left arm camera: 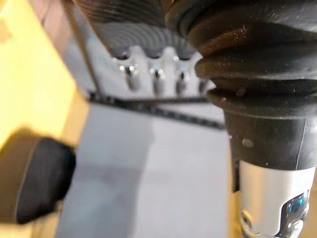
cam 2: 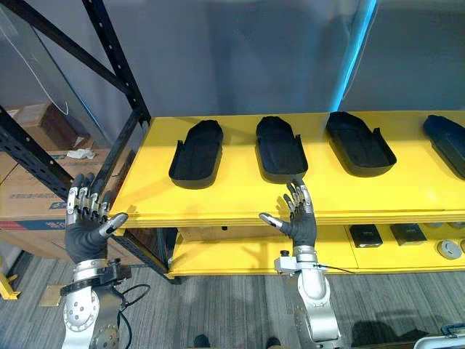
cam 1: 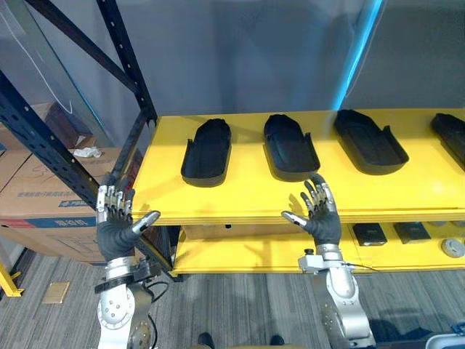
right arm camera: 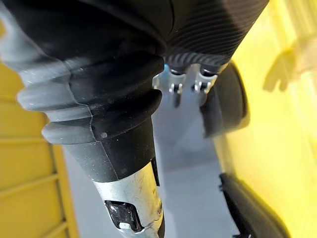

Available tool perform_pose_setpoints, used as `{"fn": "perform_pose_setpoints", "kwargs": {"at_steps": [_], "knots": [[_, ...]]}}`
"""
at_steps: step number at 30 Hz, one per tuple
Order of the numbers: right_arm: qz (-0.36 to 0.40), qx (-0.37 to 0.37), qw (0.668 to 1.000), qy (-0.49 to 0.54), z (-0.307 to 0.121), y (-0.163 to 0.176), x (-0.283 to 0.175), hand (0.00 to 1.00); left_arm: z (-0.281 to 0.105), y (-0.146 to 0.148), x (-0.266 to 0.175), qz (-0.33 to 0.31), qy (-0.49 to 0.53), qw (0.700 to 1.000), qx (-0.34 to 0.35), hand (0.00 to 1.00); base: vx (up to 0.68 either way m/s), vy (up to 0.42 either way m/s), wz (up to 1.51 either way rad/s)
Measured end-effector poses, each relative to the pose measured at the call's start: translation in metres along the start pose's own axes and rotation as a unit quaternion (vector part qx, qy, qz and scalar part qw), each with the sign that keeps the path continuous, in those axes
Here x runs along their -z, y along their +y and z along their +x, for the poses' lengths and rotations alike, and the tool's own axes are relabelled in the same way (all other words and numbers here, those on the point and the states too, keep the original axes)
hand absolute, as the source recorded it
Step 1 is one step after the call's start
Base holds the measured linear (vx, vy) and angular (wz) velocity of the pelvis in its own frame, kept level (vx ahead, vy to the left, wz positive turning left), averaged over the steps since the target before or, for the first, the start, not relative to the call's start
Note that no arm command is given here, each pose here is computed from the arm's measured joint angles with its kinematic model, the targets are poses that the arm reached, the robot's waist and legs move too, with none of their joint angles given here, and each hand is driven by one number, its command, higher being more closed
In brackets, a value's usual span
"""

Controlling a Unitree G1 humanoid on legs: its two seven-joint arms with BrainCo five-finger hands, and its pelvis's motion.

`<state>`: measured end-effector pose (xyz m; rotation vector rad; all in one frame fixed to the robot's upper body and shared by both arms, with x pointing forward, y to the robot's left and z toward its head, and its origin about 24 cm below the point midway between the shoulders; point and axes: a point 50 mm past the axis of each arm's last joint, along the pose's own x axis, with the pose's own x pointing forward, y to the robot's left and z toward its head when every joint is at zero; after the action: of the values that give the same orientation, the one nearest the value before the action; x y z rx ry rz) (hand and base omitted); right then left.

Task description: Walk over and take plastic housings, then place them on the shelf

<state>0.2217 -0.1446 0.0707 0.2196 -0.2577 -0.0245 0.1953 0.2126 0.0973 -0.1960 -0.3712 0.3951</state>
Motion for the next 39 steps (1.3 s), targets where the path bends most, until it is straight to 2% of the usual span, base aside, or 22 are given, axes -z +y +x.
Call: {"fn": "perform_pose_setpoints", "kwargs": {"at_steps": [6, 11, 13, 19, 21, 27, 39], "knots": [[-0.017, 0.006, 0.996, -0.088, 0.006, -0.009, -0.033, 0.00, 0.035, -0.005, 0.003, -0.002, -0.023, 0.998, -0.053, 0.00, -0.01, 0.014, -0.23], [-0.033, 0.016, 0.995, -0.092, 0.005, -0.018, -0.036, 0.00, 0.058, -0.002, 0.006, 0.022, -0.034, 0.994, -0.104, 0.00, 0.00, 0.020, -0.27], [-0.067, 0.049, 0.993, -0.088, -0.001, -0.028, -0.035, 0.00, 0.064, 0.007, 0.010, 0.024, -0.029, 0.988, -0.149, 0.00, 0.05, 0.007, -0.28], [-0.132, 0.183, 0.970, -0.086, -0.027, -0.071, -0.036, 0.00, 0.067, 0.022, 0.014, 0.026, -0.025, 0.975, -0.219, 0.00, 0.04, -0.003, -0.18], [-0.147, 0.192, 0.966, -0.093, -0.033, -0.074, -0.037, 0.00, 0.066, 0.025, 0.013, 0.027, -0.025, 0.972, -0.233, 0.00, 0.00, -0.004, -0.12], [-0.158, 0.198, 0.963, -0.094, -0.049, -0.077, -0.035, 0.00, 0.062, 0.032, 0.028, 0.043, 0.008, 0.965, -0.259, 0.00, -0.03, 0.008, -0.05], [-0.149, 0.175, 0.969, -0.086, -0.049, -0.068, -0.031, 0.00, 0.058, 0.044, 0.064, 0.077, 0.097, 0.961, -0.249, 0.00, 0.02, 0.008, 0.01]]}}
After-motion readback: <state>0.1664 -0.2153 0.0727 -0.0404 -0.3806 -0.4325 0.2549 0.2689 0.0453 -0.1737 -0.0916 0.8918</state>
